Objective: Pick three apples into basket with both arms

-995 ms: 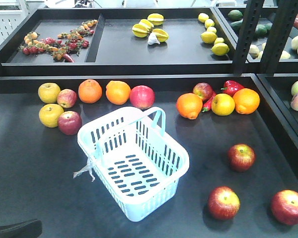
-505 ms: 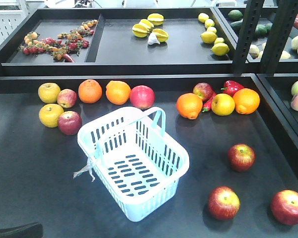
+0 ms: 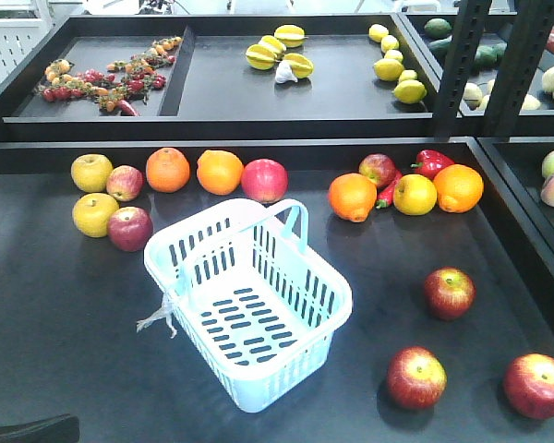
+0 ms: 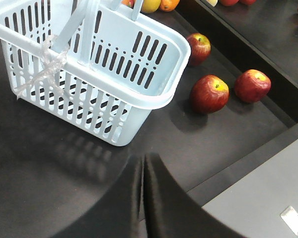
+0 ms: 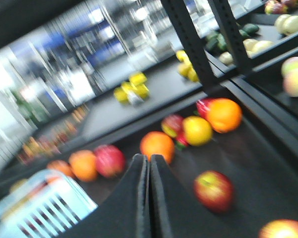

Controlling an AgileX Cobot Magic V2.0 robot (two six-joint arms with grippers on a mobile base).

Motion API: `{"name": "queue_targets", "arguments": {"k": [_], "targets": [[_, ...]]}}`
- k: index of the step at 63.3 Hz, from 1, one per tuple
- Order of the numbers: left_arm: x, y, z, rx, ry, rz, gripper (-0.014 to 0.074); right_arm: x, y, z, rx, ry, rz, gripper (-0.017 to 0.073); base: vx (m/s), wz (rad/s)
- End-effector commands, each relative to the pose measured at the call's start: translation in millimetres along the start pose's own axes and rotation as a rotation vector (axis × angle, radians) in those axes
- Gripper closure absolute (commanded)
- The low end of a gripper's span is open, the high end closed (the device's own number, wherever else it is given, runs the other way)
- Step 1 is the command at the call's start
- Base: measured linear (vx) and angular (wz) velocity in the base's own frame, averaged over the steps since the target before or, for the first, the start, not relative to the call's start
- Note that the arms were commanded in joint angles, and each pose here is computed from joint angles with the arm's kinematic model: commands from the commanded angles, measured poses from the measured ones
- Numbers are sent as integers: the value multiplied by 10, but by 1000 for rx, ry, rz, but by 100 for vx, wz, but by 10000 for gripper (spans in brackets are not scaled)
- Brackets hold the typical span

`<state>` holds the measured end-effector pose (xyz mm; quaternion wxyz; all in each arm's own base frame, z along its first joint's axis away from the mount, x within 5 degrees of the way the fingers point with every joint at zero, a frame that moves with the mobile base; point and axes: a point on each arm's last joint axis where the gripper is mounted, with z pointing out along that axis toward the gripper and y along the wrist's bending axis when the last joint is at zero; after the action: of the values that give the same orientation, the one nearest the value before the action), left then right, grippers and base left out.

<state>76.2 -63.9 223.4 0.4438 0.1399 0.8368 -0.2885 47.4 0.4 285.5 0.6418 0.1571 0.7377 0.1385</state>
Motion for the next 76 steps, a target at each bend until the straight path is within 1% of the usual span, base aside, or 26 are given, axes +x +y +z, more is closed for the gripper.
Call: {"name": "queue_targets", "arguments": {"k": [1, 6, 9, 13, 16, 27, 76], "targets": [[-128, -26, -30, 0, -72, -11, 601, -253, 155, 39, -25, 48, -132, 561, 0, 0], [-128, -26, -30, 0, -72, -11, 601, -285, 230, 123, -55, 165, -215, 561, 0, 0], [-128, -26, -30, 0, -72, -11, 601, -291, 269, 179, -78, 228, -251, 561, 0, 0], [-128, -26, -30, 0, -72, -11, 601, -283, 299, 270, -102, 287, -283, 561, 0, 0], [-128, -26, -30, 0, -72, -11, 601, -264, 302, 334, -111, 317, -298, 561, 0, 0], [-128, -26, -30, 0, -72, -11, 601, -218, 284, 426, -102, 364, -296, 561, 0, 0], [-119, -30, -30, 4, -61, -11, 601, -216, 284, 425, -102, 368, -295, 561, 0, 0]]}}
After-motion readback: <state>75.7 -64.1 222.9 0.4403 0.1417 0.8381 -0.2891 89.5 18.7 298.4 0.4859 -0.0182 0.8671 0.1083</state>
